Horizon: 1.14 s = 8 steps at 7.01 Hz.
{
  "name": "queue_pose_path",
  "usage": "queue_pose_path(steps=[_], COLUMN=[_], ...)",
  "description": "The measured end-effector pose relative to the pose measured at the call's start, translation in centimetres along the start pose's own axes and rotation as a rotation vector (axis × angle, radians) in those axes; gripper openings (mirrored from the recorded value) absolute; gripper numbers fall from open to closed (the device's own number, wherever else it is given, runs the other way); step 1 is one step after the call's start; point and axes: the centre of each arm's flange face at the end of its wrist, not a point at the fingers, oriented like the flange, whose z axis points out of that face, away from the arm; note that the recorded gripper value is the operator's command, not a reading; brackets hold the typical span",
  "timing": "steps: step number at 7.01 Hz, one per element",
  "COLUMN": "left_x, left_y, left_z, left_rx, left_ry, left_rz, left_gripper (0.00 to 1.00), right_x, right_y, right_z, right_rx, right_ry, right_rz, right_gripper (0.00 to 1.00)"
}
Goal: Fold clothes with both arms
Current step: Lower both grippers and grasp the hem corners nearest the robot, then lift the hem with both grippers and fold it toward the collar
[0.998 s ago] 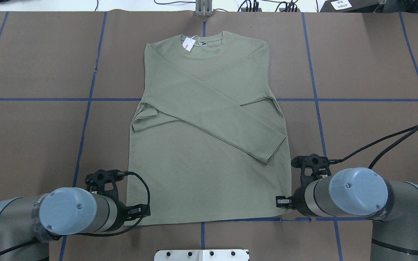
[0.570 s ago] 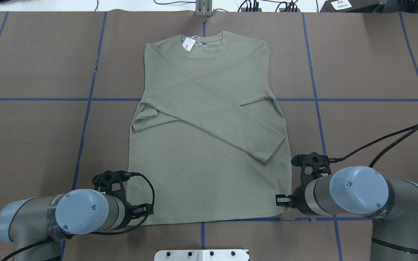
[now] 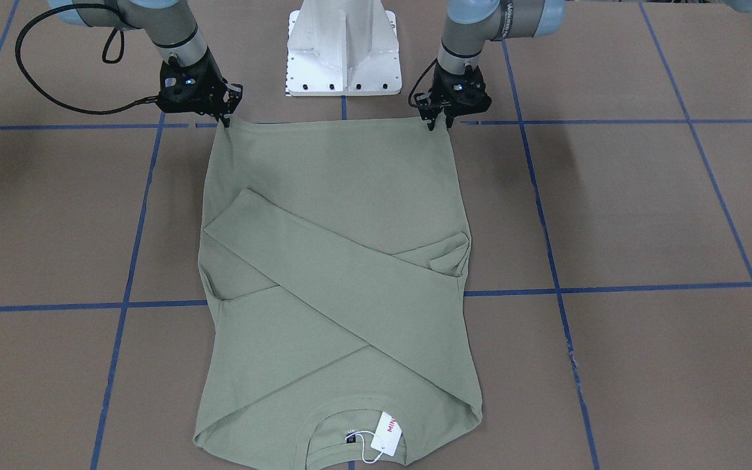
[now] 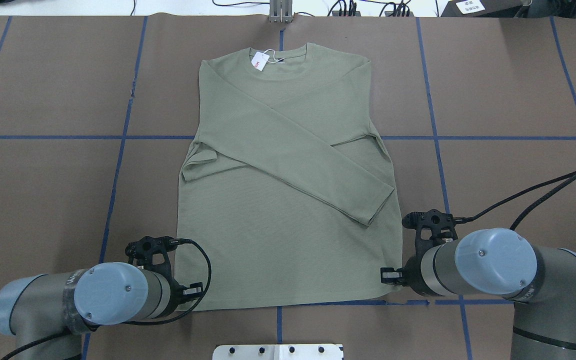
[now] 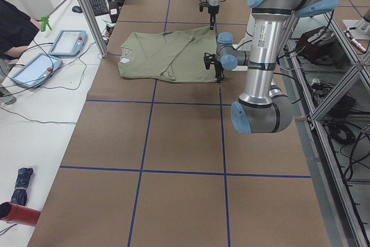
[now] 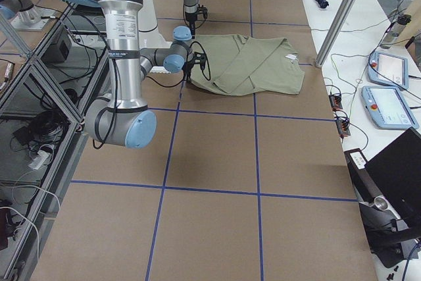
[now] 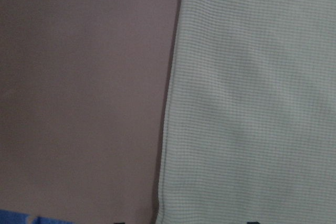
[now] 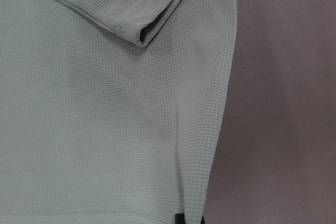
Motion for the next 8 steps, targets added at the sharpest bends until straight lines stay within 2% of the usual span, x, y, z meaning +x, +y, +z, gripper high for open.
queue_pose_path(steps=[3,5,7,8], left_x=[0.3,0.2,-0.1,-0.1], left_y=[0.2,0.4,1.3,2.6], left_z=[-0.7,-2.9,-7.3,-9.3], left_rx=[-0.003,-0.008,-0.016,-0.032], left_ry=[0.012,0.02,-0.009,-0.013], left_rz=[0.003,0.004,0.012,0.027], left_gripper=[0.0,0.0,0.0,0.0], right_x=[0.2,0.7,2.5,3.0], right_y=[-0.1,-0.3,0.5,1.4], right_z=[-0.2,-1.3,-4.0,-5.5], right_rx=[0.003,-0.001,-0.051,-0.103], right_ry=[0.0,-0.007,-0.021,-0.038], right_rz=[0.003,0.01,0.02,0.02], right_gripper=[0.0,0.0,0.0,0.0])
